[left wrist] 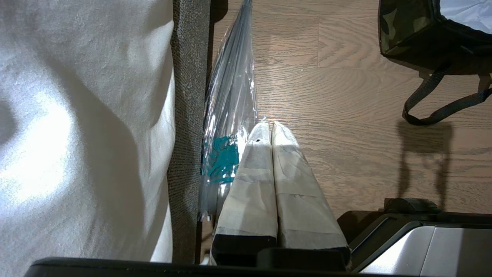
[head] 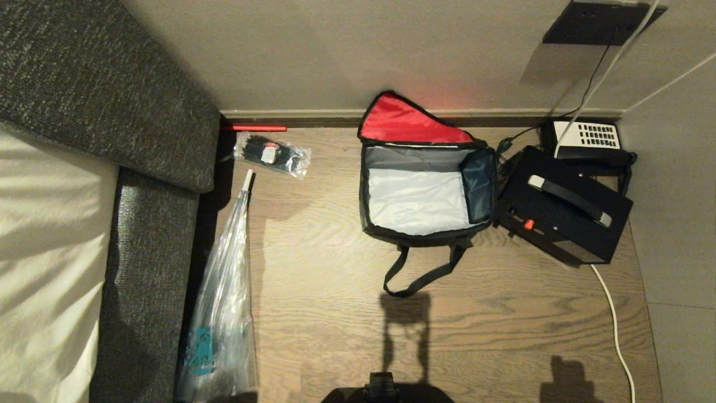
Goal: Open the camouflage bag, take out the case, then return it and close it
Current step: Grip the handle again
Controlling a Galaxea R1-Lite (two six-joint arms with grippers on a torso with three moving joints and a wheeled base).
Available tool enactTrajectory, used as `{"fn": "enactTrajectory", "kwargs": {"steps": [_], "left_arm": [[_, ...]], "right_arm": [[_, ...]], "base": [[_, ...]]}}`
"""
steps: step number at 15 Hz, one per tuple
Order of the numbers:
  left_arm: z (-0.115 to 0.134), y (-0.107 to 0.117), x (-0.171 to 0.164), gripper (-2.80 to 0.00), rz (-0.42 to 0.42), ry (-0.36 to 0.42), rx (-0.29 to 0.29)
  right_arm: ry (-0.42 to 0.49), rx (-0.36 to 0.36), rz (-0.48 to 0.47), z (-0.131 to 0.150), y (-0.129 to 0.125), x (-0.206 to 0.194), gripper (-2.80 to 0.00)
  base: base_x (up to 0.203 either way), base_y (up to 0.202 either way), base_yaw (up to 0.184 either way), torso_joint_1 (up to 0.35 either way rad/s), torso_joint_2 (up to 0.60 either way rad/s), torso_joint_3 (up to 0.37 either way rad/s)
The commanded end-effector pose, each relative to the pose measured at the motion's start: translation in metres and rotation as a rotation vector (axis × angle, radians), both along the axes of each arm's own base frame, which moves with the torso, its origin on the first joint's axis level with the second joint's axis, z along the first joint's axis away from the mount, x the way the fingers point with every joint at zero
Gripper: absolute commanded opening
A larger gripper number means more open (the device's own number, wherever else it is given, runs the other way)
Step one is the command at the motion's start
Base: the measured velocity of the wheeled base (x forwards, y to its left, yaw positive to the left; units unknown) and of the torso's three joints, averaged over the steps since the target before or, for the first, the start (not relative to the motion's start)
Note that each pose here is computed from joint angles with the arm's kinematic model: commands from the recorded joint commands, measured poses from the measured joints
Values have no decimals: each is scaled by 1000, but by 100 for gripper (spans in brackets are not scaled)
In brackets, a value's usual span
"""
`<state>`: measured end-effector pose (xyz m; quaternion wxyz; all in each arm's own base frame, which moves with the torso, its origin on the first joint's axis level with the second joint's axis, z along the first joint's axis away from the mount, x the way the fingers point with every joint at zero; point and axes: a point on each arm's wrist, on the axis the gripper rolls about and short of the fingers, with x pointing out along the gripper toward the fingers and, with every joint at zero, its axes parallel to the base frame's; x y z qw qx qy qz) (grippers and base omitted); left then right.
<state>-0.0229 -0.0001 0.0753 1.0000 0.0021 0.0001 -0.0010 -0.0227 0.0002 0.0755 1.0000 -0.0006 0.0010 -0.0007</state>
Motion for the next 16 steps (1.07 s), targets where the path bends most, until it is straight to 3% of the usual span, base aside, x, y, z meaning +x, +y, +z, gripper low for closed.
{"fn": "enactTrajectory", "kwargs": {"steps": [1,16], "left_arm": [[0,0,0,-280,0,3,0],[0,0,0,-280,0,3,0]], "right_arm": [[4,0,0,0,0,0,-280],[4,0,0,0,0,0,-280]], "base": [[0,0,0,0,0,0],[0,0,0,0,0,0]]}}
